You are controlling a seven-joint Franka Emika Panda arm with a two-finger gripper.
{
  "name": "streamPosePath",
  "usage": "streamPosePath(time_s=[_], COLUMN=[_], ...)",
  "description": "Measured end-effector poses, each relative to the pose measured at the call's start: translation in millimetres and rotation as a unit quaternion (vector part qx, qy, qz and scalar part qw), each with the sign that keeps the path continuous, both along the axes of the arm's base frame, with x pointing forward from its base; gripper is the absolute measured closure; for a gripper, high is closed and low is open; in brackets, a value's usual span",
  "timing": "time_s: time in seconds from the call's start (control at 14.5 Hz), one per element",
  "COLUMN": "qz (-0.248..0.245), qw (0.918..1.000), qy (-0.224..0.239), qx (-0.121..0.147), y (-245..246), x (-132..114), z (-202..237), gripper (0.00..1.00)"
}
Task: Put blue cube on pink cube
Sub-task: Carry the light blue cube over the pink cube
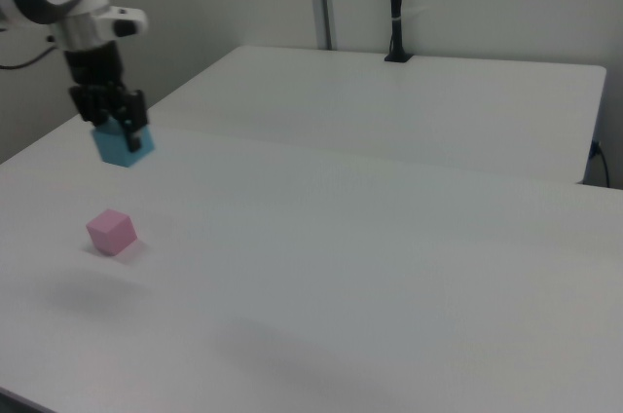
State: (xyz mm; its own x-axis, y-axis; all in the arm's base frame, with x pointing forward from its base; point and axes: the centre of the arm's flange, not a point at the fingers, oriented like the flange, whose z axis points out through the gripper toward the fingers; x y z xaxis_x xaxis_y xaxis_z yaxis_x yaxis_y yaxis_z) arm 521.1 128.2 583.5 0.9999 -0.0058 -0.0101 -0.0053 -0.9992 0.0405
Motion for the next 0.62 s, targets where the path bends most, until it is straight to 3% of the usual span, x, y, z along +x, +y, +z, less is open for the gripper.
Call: streamPosePath(time_s=[0.34,0.62], qz=[-0.004,-0.01], qw=[0.9999,0.9998], qy=[-0.01,-0.02], qx=[-0.003,0.0], y=[108.6,135.3], x=[3.3,17.1], z=[-11.5,-35.1], gripper=[0.39,0.39])
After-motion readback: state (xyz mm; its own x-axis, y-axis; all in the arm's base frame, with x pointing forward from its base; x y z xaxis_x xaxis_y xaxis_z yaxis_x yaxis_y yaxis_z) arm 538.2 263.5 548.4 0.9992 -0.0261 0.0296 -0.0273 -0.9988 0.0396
